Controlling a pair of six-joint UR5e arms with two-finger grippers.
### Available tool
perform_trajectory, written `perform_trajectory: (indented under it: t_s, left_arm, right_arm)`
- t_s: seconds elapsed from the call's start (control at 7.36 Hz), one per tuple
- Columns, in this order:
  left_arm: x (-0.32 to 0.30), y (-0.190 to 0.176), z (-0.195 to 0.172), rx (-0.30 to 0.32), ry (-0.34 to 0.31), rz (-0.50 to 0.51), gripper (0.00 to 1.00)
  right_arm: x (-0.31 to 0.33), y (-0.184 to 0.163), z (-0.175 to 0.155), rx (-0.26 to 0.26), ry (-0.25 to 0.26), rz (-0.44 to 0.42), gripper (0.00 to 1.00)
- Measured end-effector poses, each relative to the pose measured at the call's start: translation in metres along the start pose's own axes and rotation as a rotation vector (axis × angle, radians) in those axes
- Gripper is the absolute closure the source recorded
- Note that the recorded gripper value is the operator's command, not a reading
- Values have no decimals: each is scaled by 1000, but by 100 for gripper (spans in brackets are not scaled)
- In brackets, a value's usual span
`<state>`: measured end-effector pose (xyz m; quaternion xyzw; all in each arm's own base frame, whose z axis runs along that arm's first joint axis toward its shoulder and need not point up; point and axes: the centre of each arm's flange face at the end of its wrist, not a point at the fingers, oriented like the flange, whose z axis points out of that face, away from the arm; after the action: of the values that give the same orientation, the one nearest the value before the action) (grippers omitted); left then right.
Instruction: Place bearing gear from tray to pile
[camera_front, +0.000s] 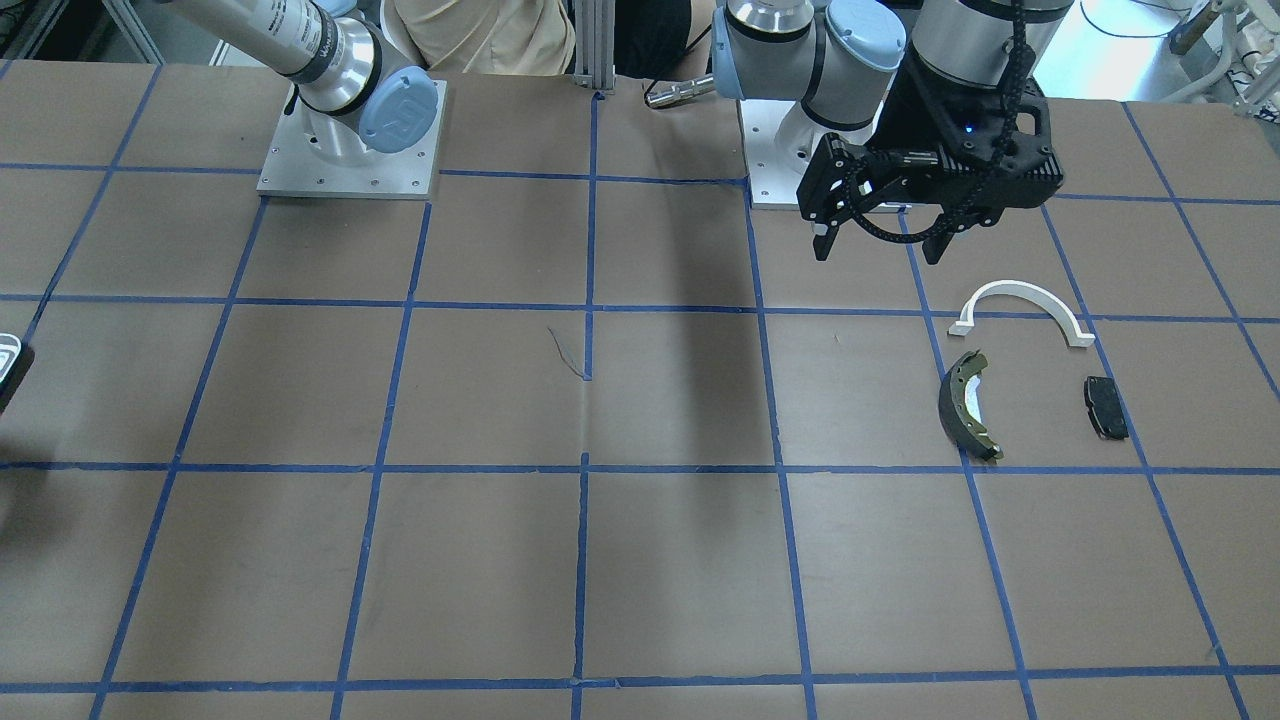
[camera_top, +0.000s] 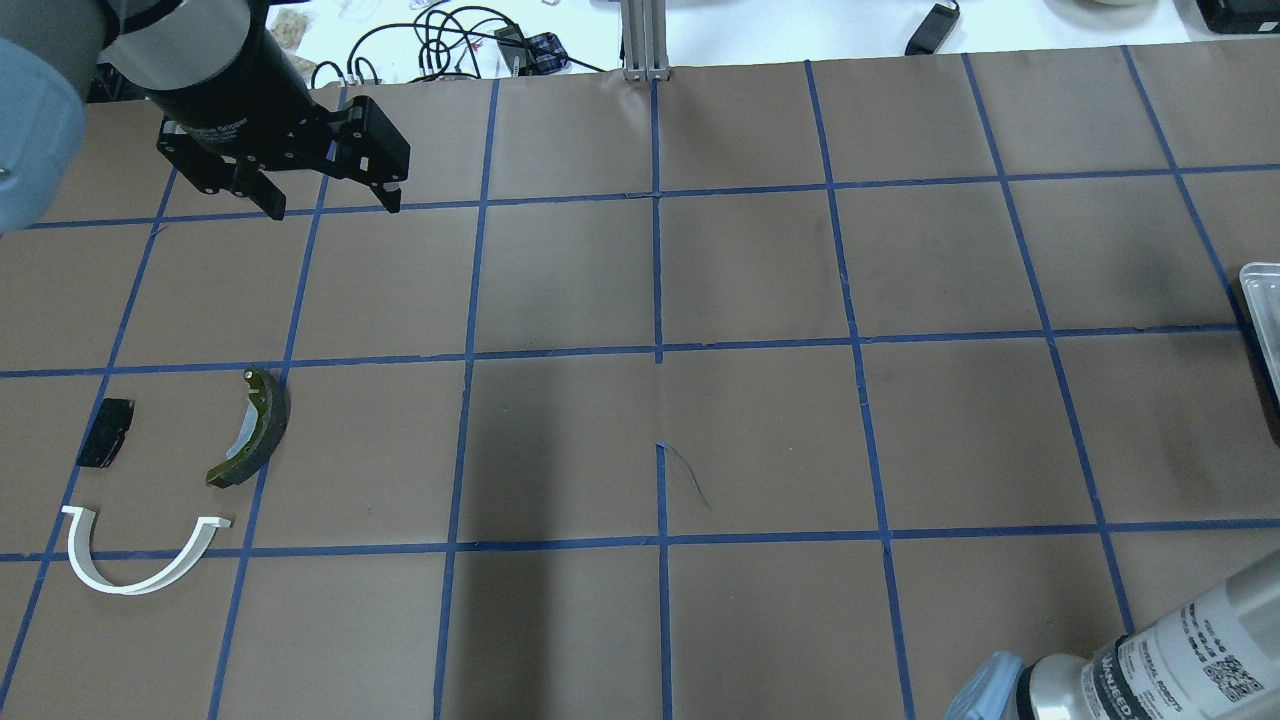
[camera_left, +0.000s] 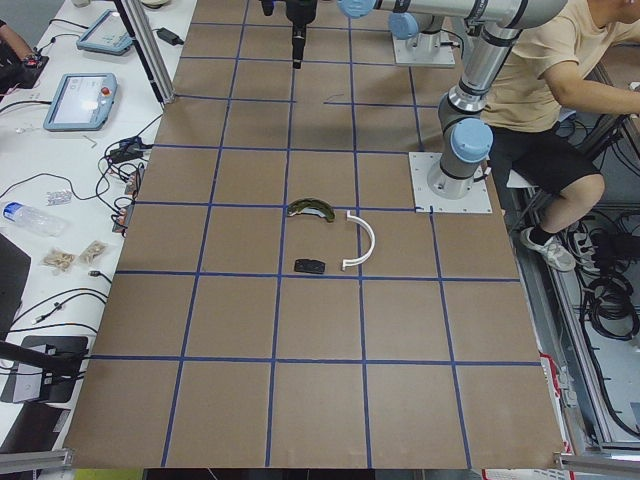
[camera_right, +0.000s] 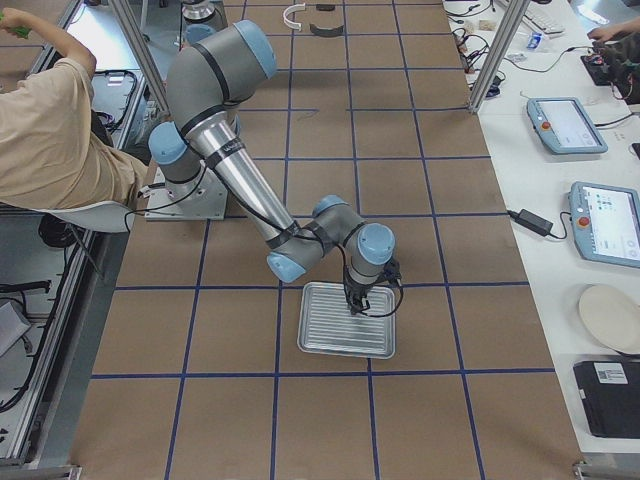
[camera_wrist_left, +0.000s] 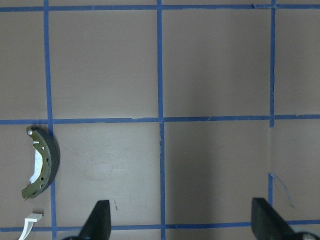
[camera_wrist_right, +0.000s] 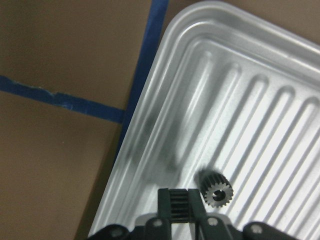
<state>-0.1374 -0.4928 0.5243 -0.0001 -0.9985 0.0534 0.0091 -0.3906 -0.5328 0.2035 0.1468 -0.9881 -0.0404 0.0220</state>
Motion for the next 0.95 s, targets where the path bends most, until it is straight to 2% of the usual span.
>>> perform_trajectory:
  t_s: [0.27,0.54,0.68,0.95]
  left_arm:
    - [0,0,-1,1,0,0,0]
    - [0,0,-4,9,-6,0,0]
    - [0,1,-6,11,-6,1,0]
    - [0,2,-3,6,-6,1,0]
  right_arm:
    - [-39,-21,-54,23,7,35,97]
    - [-125,-70,-102,15,-31,112,97]
    - [-188,-101,-124,9,-57,160,97]
    - [-345,-155,-154,-5,-73,260,97]
